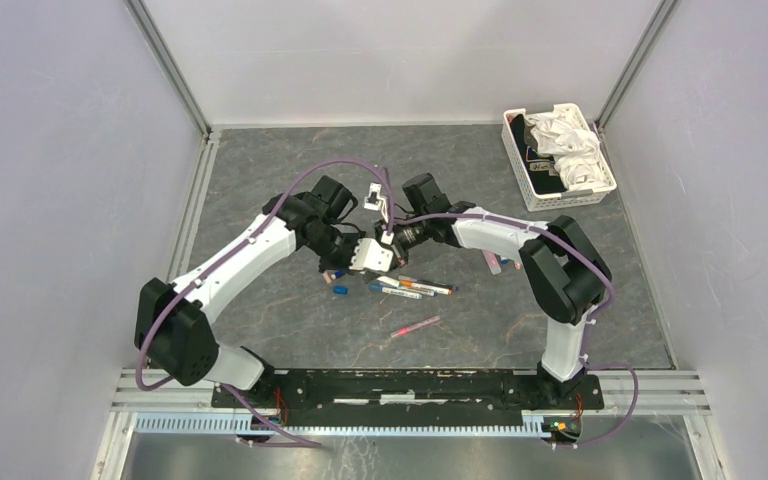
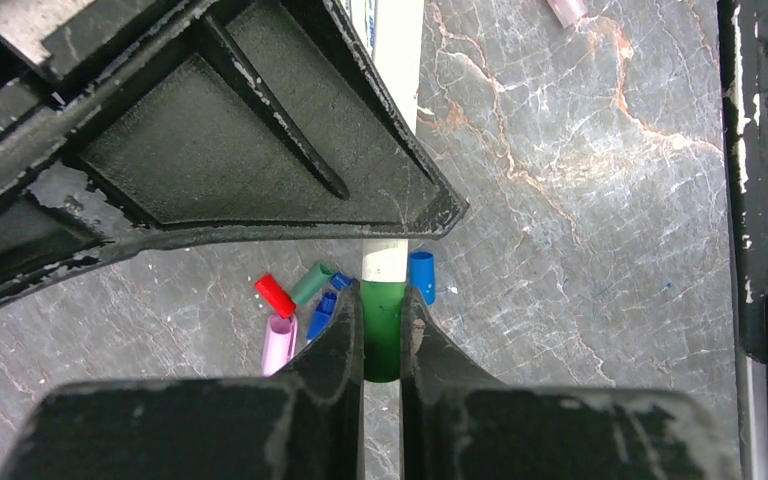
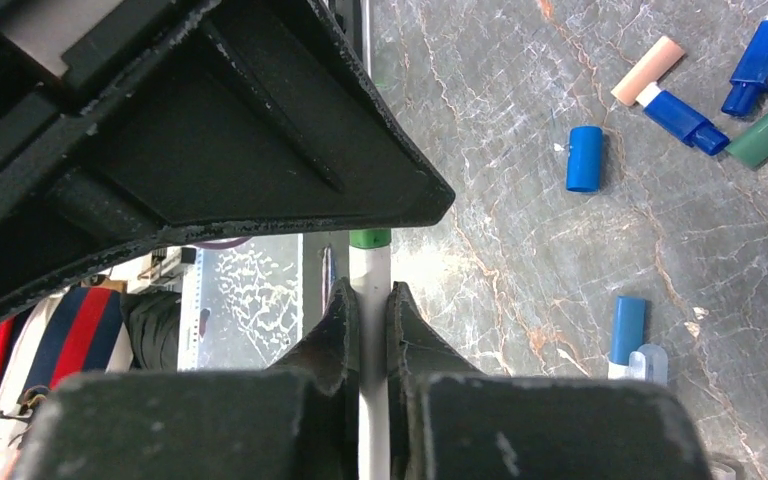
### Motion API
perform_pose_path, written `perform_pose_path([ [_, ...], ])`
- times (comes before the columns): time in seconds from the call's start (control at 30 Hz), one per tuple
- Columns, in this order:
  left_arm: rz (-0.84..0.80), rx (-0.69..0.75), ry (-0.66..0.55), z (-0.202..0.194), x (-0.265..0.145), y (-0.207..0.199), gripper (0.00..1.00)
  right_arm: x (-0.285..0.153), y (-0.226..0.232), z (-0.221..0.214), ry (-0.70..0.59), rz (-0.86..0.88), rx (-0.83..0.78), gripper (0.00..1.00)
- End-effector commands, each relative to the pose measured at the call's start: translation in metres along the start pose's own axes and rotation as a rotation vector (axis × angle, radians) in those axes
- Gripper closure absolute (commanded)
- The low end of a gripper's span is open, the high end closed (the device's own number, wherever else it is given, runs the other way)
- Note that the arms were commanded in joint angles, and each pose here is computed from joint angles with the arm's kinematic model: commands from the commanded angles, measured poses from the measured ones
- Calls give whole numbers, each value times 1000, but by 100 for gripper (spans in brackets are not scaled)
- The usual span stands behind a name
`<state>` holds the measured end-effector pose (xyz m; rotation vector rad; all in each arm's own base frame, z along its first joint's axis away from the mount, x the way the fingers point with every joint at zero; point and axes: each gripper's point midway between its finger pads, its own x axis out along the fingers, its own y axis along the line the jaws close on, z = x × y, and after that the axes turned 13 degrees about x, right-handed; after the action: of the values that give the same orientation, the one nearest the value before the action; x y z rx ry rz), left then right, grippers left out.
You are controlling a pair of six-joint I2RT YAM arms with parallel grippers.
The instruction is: Open the pen caps
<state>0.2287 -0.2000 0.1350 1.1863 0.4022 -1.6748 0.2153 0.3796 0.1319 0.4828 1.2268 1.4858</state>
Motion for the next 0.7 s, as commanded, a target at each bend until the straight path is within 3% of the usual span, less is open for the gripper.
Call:
perform_pose_path([
  [0.0,95,57,92,-13,-20,18,98,-11,-5,-12,9,-23,-15,100],
  [0.1,128,57,216,-51,-30,25,98,-24,-14,-21,-7,-70,1,100],
  [0.27,197,-43,251,-91,-53,45,98,-40,-24,-34,-42,-120,29,100],
  [0.4,244,-70,264,-101,-56,49,98,-59,-31,-32,-80,-184,39,100],
  [0.5,256,-98,213,-94,-48,48,98,-93,-48,-11,-201,-331,56,100],
  [0.67,252,-189,129,-85,-20,52,98,-184,-109,11,-456,-770,185,100],
])
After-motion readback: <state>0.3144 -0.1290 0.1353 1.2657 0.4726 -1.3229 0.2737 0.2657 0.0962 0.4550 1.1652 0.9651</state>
